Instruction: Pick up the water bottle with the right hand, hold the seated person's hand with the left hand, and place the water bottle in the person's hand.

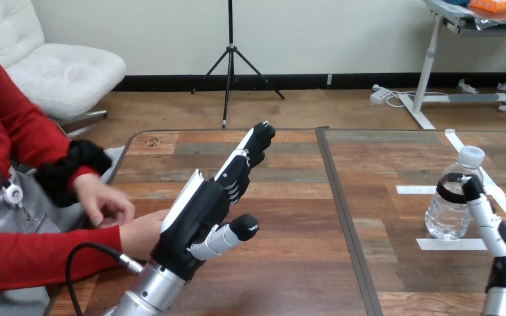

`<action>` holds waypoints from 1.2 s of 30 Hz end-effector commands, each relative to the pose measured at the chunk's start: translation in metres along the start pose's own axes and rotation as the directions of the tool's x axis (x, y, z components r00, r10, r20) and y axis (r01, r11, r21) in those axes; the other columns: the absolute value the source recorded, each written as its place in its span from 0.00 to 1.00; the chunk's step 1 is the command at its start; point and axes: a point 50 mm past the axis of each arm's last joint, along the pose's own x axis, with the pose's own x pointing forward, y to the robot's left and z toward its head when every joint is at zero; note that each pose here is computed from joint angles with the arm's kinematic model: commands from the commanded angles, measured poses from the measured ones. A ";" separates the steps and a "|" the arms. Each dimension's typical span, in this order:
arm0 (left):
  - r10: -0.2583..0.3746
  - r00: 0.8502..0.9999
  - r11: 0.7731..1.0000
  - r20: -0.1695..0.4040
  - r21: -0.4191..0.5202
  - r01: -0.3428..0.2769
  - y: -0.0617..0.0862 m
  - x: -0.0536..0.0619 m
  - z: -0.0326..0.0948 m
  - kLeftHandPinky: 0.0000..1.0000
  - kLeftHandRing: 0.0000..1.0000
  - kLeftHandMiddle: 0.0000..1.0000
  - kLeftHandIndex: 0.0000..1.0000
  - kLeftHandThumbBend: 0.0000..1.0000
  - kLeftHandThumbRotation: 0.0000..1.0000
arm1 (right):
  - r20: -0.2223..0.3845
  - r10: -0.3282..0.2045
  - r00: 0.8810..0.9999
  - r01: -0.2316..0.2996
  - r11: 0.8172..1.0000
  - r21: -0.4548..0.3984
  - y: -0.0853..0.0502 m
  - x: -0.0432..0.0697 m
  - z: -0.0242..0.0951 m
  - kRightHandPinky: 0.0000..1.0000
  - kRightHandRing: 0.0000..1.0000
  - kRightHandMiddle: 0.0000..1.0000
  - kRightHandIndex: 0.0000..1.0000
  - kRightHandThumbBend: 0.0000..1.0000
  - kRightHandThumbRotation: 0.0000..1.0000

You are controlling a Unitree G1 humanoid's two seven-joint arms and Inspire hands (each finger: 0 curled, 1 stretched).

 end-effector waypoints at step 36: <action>0.012 0.996 0.999 0.084 0.050 -0.017 0.017 0.012 0.013 1.00 1.00 1.00 1.00 1.00 0.86 | -0.131 0.075 0.989 -0.080 0.996 -0.038 0.017 0.037 0.000 0.96 1.00 1.00 1.00 1.00 0.69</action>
